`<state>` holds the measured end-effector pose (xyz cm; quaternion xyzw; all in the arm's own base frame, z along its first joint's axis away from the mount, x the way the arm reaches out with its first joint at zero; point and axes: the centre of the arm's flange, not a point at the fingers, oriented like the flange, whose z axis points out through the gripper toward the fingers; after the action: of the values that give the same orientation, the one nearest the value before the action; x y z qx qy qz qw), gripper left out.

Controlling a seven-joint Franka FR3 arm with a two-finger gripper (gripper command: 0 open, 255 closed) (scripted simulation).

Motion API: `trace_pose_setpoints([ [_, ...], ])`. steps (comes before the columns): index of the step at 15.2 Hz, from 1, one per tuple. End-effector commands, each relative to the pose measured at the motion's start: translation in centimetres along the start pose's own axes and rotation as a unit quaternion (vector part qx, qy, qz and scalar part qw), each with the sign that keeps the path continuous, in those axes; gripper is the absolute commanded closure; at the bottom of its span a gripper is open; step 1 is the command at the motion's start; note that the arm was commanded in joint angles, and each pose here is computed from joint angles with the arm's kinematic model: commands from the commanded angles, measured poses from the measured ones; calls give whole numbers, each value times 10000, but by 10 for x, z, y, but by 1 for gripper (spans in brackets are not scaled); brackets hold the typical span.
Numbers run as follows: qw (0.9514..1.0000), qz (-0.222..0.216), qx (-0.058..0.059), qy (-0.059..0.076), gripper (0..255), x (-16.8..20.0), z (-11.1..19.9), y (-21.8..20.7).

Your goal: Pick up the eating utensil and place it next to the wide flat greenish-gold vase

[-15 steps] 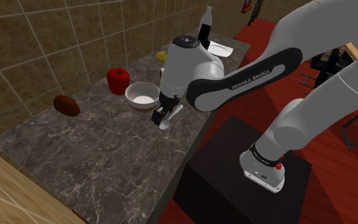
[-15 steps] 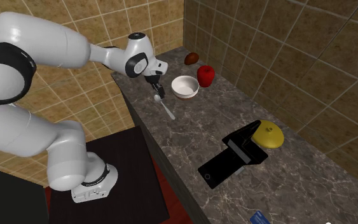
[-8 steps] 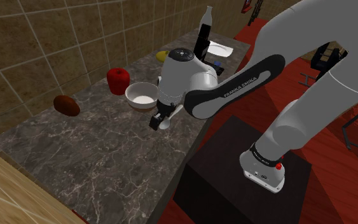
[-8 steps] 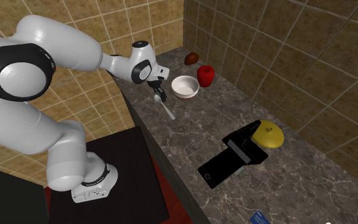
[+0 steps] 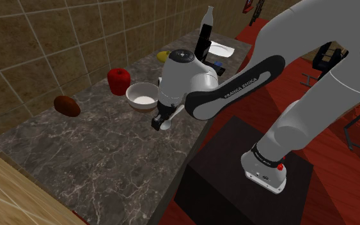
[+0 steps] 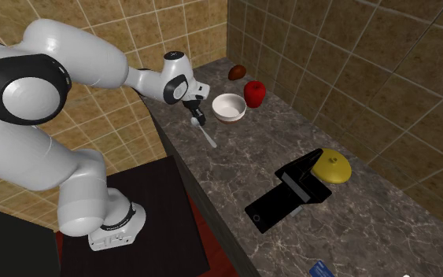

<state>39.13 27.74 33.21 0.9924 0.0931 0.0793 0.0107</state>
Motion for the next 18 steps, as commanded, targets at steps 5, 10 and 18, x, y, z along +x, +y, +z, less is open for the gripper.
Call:
trace_pose_setpoints([
  [5,10000,0,0,0,255,0,0,0],
  [10,10000,0,0,0,255,1,-5,0],
  [18,10000,0,0,0,255,7,-47,2],
])
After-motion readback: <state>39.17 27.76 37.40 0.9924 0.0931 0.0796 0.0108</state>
